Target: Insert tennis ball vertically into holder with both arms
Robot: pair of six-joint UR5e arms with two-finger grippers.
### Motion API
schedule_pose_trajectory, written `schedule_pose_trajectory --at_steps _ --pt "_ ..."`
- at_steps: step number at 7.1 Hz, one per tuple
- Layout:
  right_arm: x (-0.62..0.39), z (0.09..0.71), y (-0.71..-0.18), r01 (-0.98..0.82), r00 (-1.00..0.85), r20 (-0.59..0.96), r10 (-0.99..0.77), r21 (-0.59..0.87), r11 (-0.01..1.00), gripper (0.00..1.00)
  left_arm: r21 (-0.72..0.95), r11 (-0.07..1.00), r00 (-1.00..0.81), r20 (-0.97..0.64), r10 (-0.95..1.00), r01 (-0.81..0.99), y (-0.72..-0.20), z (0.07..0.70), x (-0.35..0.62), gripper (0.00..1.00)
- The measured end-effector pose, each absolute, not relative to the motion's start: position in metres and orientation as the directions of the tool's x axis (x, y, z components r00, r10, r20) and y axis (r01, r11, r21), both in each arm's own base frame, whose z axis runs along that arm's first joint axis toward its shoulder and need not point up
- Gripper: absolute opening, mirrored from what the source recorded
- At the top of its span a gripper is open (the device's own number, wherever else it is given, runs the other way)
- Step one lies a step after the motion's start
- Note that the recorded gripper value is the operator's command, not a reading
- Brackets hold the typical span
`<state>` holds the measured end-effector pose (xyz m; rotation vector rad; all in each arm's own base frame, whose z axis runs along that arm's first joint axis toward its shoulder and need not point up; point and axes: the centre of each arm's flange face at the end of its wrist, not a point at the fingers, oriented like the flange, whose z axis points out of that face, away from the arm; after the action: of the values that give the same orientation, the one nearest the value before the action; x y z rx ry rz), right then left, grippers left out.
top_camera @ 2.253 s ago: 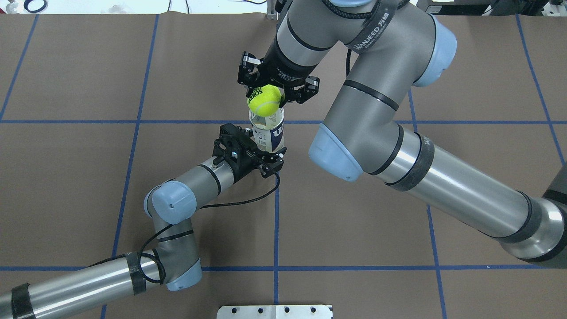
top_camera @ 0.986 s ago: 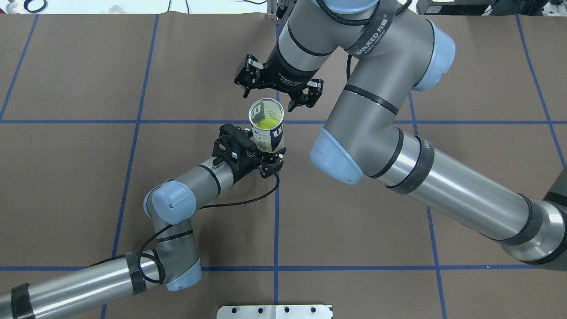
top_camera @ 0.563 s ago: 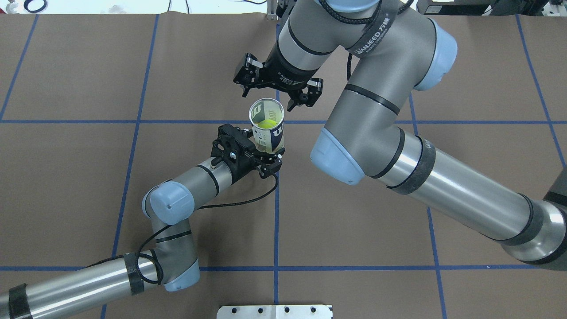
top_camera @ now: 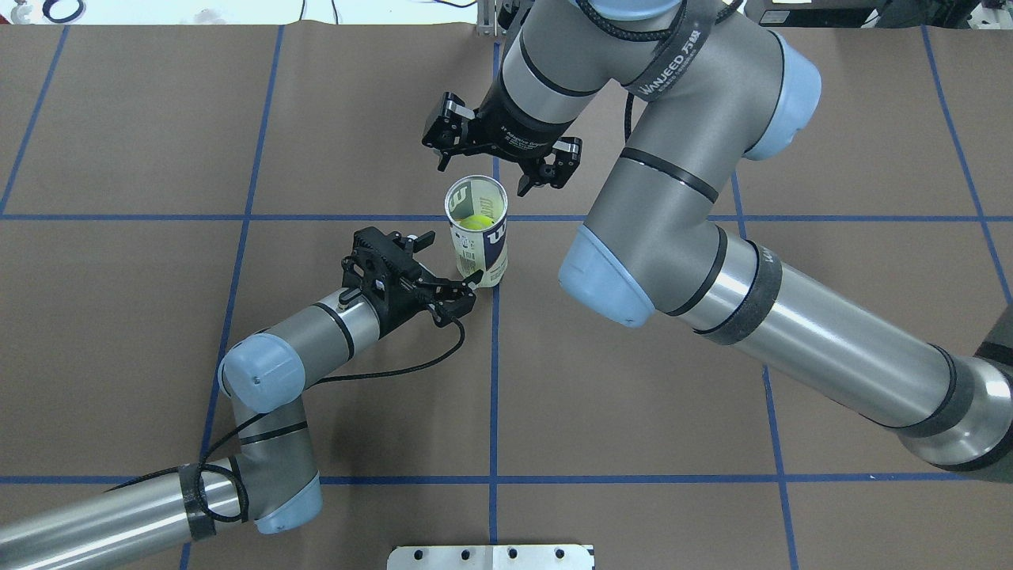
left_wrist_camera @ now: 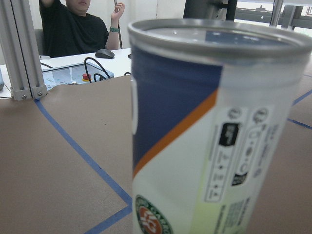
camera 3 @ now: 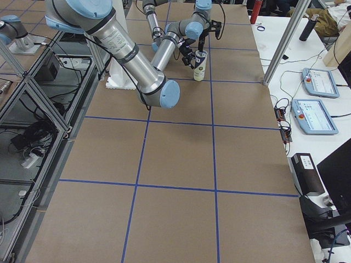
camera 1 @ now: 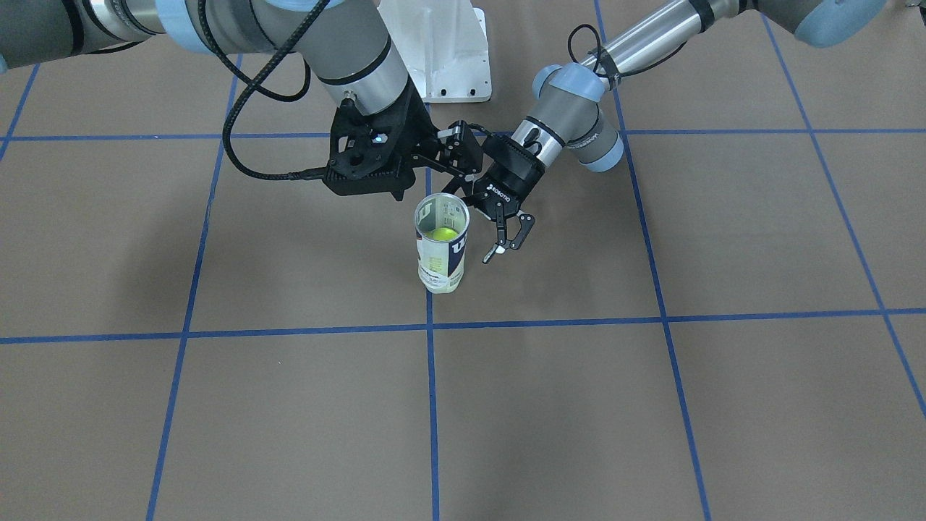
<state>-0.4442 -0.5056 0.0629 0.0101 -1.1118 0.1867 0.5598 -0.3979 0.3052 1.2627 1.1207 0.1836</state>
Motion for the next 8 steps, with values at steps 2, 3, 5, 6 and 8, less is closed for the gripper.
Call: schedule_pose_trajectory --at_steps 2,3,5,6,8 --pt "-0.427 0.063 -0.517 -0.160 0.419 0.895 0.153 -0.093 0.983 0.99 0.824 0.390 0.448 -0.555 0.701 0.411 -0.375 0.327 0.521 0.99" --pt "-0.404 0.065 -0.526 -0.157 0.402 0.900 0.166 -0.111 0.981 0.99 0.830 0.410 0.408 -0.548 0.730 0.379 -0.362 0.340 0.496 0.99" --pt "-0.326 0.085 -0.539 -0.157 0.354 0.913 0.201 -0.154 0.976 0.99 0.841 0.438 0.399 -0.537 0.743 0.316 -0.367 0.362 0.461 1.00" --pt "-0.281 0.098 -0.541 -0.156 0.328 0.920 0.215 -0.171 0.973 0.99 0.843 0.451 0.417 -0.537 0.733 0.293 -0.391 0.363 0.442 1.00" --pt "-0.225 0.127 -0.533 -0.161 0.311 0.929 0.199 -0.155 0.975 0.99 0.813 0.557 0.484 -0.561 0.671 0.169 -0.470 0.357 0.385 1.00"
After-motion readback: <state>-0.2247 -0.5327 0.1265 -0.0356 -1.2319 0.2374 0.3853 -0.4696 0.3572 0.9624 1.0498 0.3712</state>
